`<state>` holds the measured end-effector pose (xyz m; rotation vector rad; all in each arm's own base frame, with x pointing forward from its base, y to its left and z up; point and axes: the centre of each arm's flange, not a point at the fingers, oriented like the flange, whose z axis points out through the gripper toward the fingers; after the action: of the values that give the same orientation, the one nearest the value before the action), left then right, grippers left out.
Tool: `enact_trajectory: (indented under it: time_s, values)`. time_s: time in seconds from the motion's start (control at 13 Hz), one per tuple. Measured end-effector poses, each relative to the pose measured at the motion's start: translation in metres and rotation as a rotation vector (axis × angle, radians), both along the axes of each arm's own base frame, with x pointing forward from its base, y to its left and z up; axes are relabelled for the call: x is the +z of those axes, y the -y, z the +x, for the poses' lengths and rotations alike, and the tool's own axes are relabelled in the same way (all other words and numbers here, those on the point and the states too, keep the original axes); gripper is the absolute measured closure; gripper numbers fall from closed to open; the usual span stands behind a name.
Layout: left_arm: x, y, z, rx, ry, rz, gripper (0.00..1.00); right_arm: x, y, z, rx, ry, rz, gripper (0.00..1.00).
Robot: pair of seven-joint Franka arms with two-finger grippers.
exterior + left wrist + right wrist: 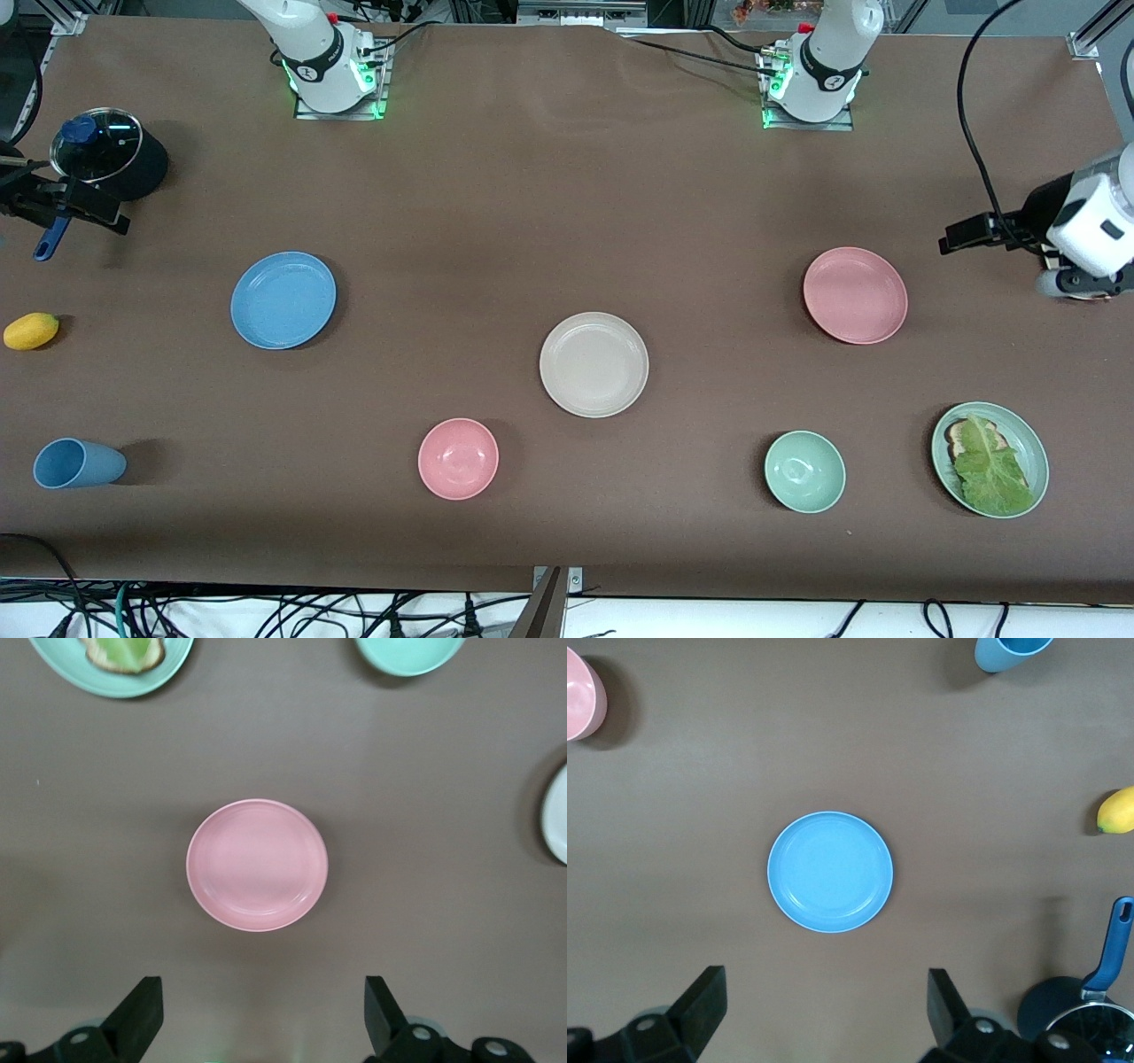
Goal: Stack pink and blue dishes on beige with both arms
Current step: 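Move the left gripper down to the rim of the pink plate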
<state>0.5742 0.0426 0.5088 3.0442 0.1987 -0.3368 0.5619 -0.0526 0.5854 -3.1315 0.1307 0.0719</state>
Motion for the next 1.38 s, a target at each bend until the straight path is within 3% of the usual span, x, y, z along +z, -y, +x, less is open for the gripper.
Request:
enact_trajectory:
  time_s: [0.31,0.61,0.77,1.0,1.38]
  values:
    - [-0.065,-0.017,0.023,0.027,-0.086,0.0,0.0,0.0,0.0,0.0,0.0,0.0,0.0,0.0]
    - [-0.093,-0.034,0.041,0.033,-0.041,-0.002,0.0,-0.001,0.001,-0.004,-0.002,-0.026,0.003,0.0]
    - [-0.118,-0.068,0.044,-0.012,-0.019,-0.072,0.0,-0.001,0.001,-0.004,-0.003,-0.026,0.003,0.0]
    - [-0.155,-0.112,0.039,-0.068,0.026,-0.139,0.0,0.0,0.002,-0.004,-0.003,-0.025,0.003,0.0]
    - [-0.207,-0.127,0.018,-0.137,0.112,-0.219,0.0,0.0,0.002,-0.004,-0.004,-0.025,0.003,0.0]
